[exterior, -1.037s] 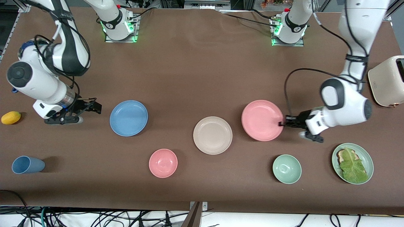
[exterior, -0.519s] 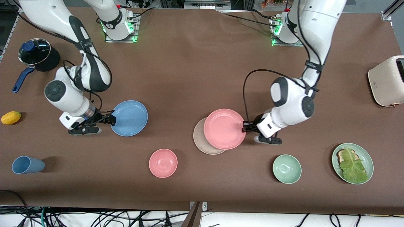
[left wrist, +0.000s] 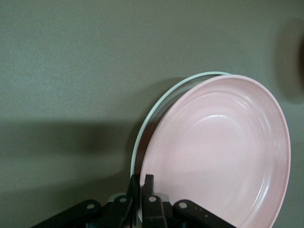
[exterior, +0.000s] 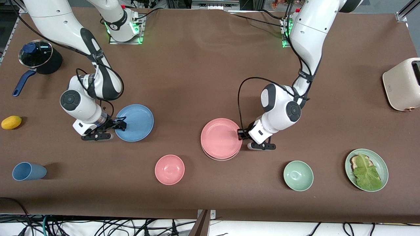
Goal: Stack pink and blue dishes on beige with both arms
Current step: 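Open the left gripper to release the pink plate on the beige plate, then carry the blue plate onto the pink plate while the left gripper withdraws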
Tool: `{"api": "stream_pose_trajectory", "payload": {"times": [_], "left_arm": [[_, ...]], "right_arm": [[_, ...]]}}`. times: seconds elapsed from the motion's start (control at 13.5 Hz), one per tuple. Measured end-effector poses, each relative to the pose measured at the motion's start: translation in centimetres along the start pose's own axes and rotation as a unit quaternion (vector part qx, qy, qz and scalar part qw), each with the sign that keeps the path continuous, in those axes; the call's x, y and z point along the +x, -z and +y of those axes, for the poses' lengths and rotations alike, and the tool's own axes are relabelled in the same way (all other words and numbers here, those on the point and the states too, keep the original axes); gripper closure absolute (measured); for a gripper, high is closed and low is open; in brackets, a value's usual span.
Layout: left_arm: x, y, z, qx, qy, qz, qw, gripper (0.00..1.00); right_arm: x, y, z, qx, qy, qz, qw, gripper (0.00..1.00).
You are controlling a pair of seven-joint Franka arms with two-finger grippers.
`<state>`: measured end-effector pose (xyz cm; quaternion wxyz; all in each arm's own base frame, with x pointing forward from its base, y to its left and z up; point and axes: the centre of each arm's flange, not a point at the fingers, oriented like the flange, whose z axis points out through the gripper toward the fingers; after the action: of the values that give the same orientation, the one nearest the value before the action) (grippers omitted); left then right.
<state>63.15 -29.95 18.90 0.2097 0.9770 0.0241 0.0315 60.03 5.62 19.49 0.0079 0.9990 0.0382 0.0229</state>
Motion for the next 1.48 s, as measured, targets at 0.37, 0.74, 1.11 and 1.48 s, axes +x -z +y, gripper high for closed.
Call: {"api": "stream_pose_trajectory", "payload": {"times": [0.37, 0.74, 1.11, 1.48], "left_arm": [[0.2, -0.2, -0.2, 0.002, 0.003, 0.006, 1.0, 0.9], [0.6, 0.1, 0.3, 0.0, 0.001, 0.015, 1.0, 0.4], [1.8, 2.6, 2.7, -0.019, -0.001, 0.001, 1.0, 0.0], [3.5, 11.0, -0.1, 0.012, -0.011, -0.078, 0.997, 0.0]], "right_arm": [[-2.3, -1.2, 0.2, 0.0, -0.003, -0.017, 1.0, 0.09], [-2.8, -0.1, 0.3, 0.001, -0.004, -0.013, 1.0, 0.64], [-2.6, 1.0, 0.2, 0.003, -0.005, -0.006, 1.0, 0.94], [-1.7, 3.0, 0.1, 0.004, -0.004, 0.004, 1.0, 0.94]]}}
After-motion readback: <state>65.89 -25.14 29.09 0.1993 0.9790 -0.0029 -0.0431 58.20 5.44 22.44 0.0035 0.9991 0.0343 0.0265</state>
